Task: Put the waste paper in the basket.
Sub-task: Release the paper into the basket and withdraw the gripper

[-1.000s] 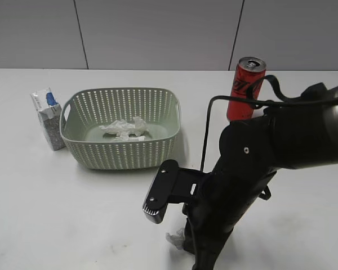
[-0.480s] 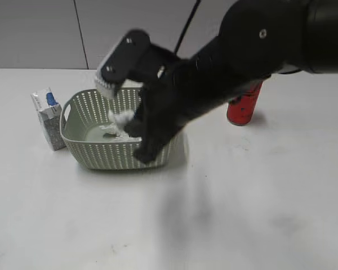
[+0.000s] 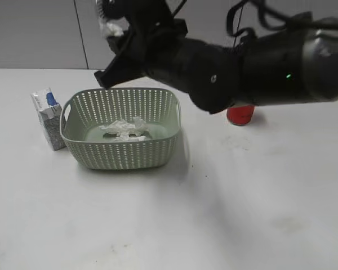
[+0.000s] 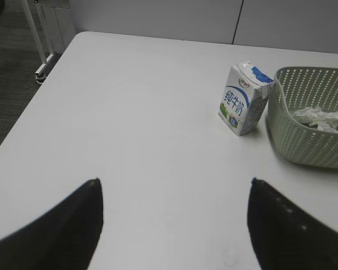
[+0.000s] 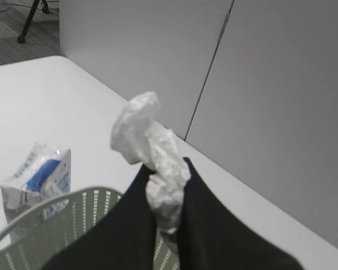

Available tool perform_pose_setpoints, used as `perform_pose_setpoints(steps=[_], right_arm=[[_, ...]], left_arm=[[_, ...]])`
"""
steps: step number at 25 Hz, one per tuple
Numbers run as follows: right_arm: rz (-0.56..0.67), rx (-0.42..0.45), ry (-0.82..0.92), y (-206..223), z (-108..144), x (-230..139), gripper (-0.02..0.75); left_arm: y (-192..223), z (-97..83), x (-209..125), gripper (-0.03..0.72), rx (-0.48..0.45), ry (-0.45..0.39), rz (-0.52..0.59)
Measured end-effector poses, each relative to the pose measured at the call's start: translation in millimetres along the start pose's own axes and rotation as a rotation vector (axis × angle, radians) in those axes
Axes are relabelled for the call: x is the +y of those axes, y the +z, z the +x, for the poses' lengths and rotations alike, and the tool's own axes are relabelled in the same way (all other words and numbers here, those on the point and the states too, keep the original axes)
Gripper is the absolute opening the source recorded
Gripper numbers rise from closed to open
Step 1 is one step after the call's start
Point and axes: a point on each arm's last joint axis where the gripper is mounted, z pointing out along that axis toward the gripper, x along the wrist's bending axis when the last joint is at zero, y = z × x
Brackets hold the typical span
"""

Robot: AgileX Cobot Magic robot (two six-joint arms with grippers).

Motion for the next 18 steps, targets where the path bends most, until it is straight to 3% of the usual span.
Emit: perform_pose_setpoints(steps=[2, 4, 7, 9, 11, 18], right_arm=[[0.034, -0.004, -0.004, 10, 4, -20, 0.059], [0.068, -0.003, 0.011, 16, 7, -35, 0.130], [0.099, -0.007, 0.071, 22, 9, -50, 0.339], [0.106, -0.009, 0.094, 23, 9, -53, 0.521], [0.101, -0.012, 0.101, 23, 9, -53, 0.616], [0.043, -0.011, 0.122, 15, 2, -22, 0.646]], left_arm=[[0, 0.0, 0, 0.591, 0.000, 0.001, 0.000], [0, 0.0, 0, 0.591, 0.000, 0.001, 0.000], [0, 0.0, 0, 0.591, 0.000, 0.000, 0.000], [0, 0.0, 0, 0.591, 0.000, -0.001, 0.000], [0, 0.0, 0, 0.591, 0.000, 0.001, 0.000], [0, 0.0, 0, 0.591, 0.000, 0.000, 0.000]])
